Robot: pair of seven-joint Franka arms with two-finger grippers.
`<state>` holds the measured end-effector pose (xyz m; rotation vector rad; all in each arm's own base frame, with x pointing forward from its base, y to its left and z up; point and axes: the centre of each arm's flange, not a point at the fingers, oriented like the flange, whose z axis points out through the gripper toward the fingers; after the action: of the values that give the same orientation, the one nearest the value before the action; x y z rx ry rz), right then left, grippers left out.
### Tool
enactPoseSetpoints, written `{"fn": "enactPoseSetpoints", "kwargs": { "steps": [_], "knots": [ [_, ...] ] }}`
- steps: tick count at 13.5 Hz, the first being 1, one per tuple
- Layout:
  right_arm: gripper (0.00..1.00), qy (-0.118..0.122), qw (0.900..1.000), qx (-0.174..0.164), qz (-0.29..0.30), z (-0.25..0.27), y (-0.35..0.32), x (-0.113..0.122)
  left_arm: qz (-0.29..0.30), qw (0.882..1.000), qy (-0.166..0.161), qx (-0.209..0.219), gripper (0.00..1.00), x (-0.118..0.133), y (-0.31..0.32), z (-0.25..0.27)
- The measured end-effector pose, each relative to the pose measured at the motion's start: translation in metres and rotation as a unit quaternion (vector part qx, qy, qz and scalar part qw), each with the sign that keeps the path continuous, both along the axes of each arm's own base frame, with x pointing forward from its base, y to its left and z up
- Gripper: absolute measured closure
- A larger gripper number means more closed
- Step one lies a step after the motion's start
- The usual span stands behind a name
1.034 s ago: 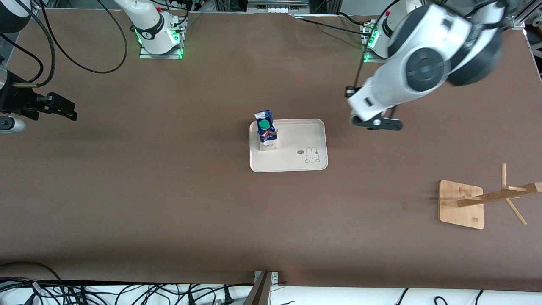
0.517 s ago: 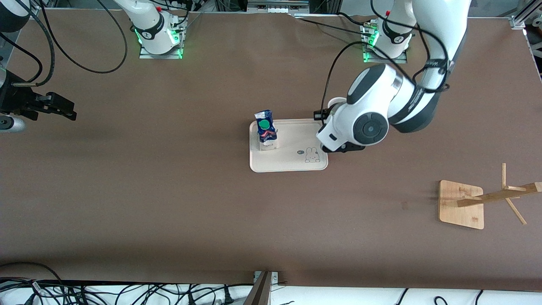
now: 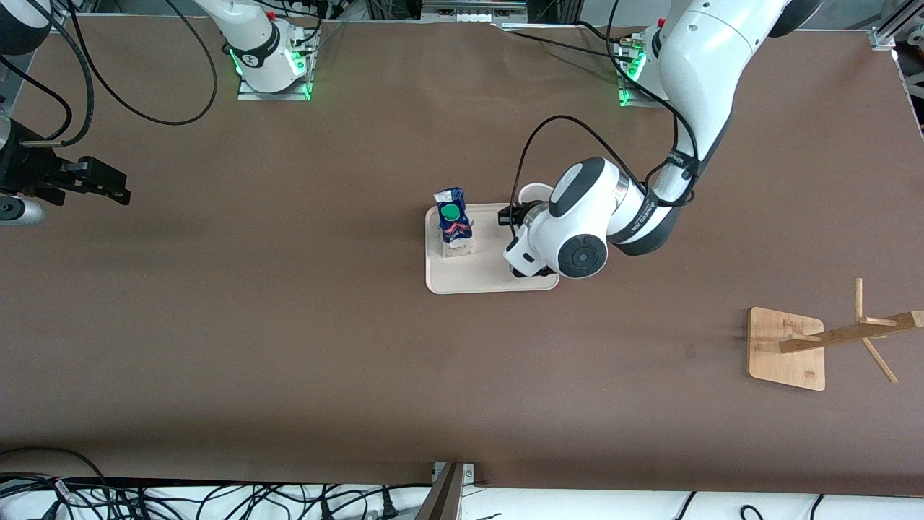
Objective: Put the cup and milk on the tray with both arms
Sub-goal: 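Carry the mug over the tray beside the carton, then lower the mug onto the tray and open the left gripper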
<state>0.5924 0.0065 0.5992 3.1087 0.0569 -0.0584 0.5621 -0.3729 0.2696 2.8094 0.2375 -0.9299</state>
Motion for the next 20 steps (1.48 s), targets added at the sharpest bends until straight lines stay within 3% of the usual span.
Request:
{"fn": "enactPoseSetpoints", "kwargs": {
  "steps": [8,11,18,20],
  "knots": [
    [0.0,0.0,1.0,-0.001,-0.006,0.0,-0.01,0.0,0.03,0.999,-0.003,-0.011,0.91,0.007,-0.006,-0.051],
    [0.0,0.001,1.0,-0.001,-0.006,0.0,-0.009,0.0,0.028,1.0,-0.015,-0.004,0.69,0.011,-0.002,-0.051],
    [0.0,0.022,1.0,0.012,-0.005,-0.006,-0.006,-0.003,0.039,0.998,-0.054,-0.008,0.01,0.037,0.014,-0.014],
    [0.0,0.028,1.0,0.012,-0.006,-0.007,-0.006,-0.005,0.043,0.995,-0.086,0.002,0.0,0.052,0.036,0.023]
  ]
}}
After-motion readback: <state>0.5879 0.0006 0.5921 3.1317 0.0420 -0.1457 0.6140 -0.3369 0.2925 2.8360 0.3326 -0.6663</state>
